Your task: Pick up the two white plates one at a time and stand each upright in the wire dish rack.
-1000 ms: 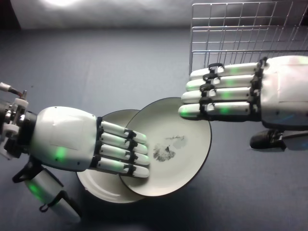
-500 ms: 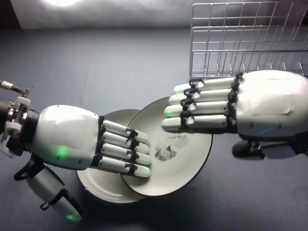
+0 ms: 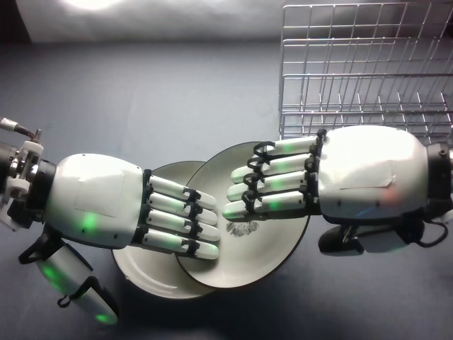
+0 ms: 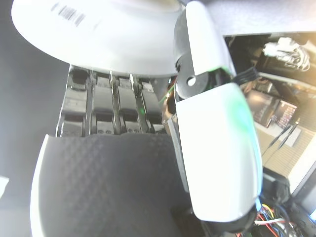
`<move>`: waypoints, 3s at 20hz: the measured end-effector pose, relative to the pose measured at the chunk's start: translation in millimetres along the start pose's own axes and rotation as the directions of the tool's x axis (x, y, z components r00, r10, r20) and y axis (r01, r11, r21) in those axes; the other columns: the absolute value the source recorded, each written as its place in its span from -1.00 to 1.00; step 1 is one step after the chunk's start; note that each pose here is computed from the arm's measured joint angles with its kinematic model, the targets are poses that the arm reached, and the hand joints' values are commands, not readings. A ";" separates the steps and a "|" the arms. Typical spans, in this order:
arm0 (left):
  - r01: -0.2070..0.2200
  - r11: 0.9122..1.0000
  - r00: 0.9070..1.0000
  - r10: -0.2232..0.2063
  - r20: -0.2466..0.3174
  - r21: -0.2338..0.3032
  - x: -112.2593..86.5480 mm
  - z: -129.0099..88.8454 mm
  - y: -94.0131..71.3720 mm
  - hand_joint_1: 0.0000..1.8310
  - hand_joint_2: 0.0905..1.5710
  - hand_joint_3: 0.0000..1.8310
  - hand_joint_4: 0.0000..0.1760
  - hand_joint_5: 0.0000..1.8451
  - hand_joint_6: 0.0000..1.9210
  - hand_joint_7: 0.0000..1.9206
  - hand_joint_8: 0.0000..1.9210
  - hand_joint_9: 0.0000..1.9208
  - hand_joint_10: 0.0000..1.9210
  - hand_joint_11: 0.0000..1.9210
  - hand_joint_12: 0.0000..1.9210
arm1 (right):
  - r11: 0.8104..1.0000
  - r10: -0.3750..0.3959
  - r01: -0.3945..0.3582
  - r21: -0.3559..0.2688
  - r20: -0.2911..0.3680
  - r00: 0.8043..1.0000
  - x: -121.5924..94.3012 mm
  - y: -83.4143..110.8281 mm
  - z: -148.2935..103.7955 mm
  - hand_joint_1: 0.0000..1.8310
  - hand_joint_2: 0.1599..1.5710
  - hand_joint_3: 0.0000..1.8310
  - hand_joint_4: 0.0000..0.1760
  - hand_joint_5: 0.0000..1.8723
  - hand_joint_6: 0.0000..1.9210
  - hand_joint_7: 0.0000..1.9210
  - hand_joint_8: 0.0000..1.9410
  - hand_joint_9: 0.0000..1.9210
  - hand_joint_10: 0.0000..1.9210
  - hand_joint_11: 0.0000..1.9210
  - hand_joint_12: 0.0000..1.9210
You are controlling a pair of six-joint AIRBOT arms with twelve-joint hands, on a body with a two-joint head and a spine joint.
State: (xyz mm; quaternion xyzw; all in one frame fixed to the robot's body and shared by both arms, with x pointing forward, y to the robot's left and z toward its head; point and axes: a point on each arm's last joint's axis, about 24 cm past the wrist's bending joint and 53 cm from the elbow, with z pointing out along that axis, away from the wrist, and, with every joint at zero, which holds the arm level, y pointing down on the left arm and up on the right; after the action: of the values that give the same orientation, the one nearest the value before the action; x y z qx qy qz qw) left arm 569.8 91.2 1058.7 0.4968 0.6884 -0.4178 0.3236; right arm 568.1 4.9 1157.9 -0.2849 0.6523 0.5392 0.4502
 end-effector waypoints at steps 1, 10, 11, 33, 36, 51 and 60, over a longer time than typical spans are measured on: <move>0.001 1.000 1.000 -0.001 0.002 0.000 -0.4 0.0 0.0 -1.00 0.37 -1.00 -1.00 -1.00 -1.00 -1.00 -1.00 -1.00 -1.00 -1.00 -1.00 | 1.000 -0.001 0.001 0.003 -0.003 1.000 1.6 -2.5 1.1 0.38 0.34 -1.00 -1.00 -0.71 -0.98 -0.69 -0.98 -0.70 -0.96 -1.00 0.03; 0.004 1.000 1.000 -0.004 0.006 -0.003 -1.3 0.0 0.9 -1.00 0.36 -1.00 -1.00 -1.00 -1.00 -1.00 -1.00 -1.00 -1.00 -1.00 -1.00 | 1.000 -0.002 0.002 0.003 -0.016 1.000 13.9 -15.5 19.2 0.39 0.38 -1.00 -1.00 -0.42 -0.96 -0.37 -0.98 -0.39 -0.93 -0.93 0.40; 0.004 1.000 1.000 -0.004 0.006 -0.003 -1.3 0.0 1.0 -1.00 0.37 -1.00 -1.00 -1.00 -1.00 -1.00 -1.00 -1.00 -1.00 -1.00 -1.00 | 1.000 0.000 0.000 0.004 -0.012 1.000 13.0 -16.8 20.2 0.38 0.36 -1.00 -1.00 -0.35 -0.95 -0.29 -0.97 -0.31 -0.90 -0.84 0.40; 0.080 0.992 0.992 -0.070 0.103 -0.095 -46.4 -57.4 -9.4 -1.00 0.38 -1.00 -1.00 -1.00 -1.00 -1.00 -1.00 -1.00 -1.00 -1.00 -1.00 | 0.997 -0.013 0.016 -0.069 0.041 0.999 -3.7 -3.1 34.0 0.50 0.37 -1.00 -1.00 -0.12 0.20 0.04 0.01 -0.03 0.21 -0.21 0.36; 0.142 0.976 0.981 -0.116 0.157 -0.167 -56.9 -86.6 2.7 -1.00 0.39 -0.99 -1.00 -1.00 -1.00 -1.00 -1.00 -1.00 -1.00 -1.00 -1.00 | 0.997 -0.034 0.038 -0.071 0.046 0.998 -11.8 -0.4 28.5 0.49 0.40 -1.00 -1.00 -0.17 0.26 0.01 0.07 -0.09 0.29 -0.26 0.42; 0.219 0.927 0.970 -0.171 0.175 -0.304 -34.1 -145.6 23.7 -1.00 0.38 -1.00 -1.00 -1.00 -1.00 -1.00 -1.00 -1.00 -1.00 -1.00 -1.00 | 0.996 -0.030 0.041 -0.075 0.142 0.989 -70.7 42.3 12.9 0.49 0.40 -1.00 -1.00 -0.19 0.25 0.01 0.08 -0.07 0.27 -0.26 0.39; 0.215 0.921 0.966 -0.153 0.207 -0.324 -41.6 -156.0 34.9 -1.00 0.37 -1.00 -1.00 -1.00 -1.00 -1.00 -1.00 -1.00 -1.00 -1.00 -1.00 | 0.998 -0.028 0.038 -0.059 0.170 0.985 -88.3 47.4 6.5 0.50 0.39 -1.00 -1.00 -0.16 0.22 0.02 0.06 -0.06 0.25 -0.25 0.39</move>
State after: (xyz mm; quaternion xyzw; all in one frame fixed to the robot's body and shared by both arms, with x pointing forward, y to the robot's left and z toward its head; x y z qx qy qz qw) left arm 610.7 219.4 1154.5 0.3263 0.7628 -0.3626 0.4246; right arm 567.5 13.2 1258.0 -0.2627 0.5901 0.5737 0.5036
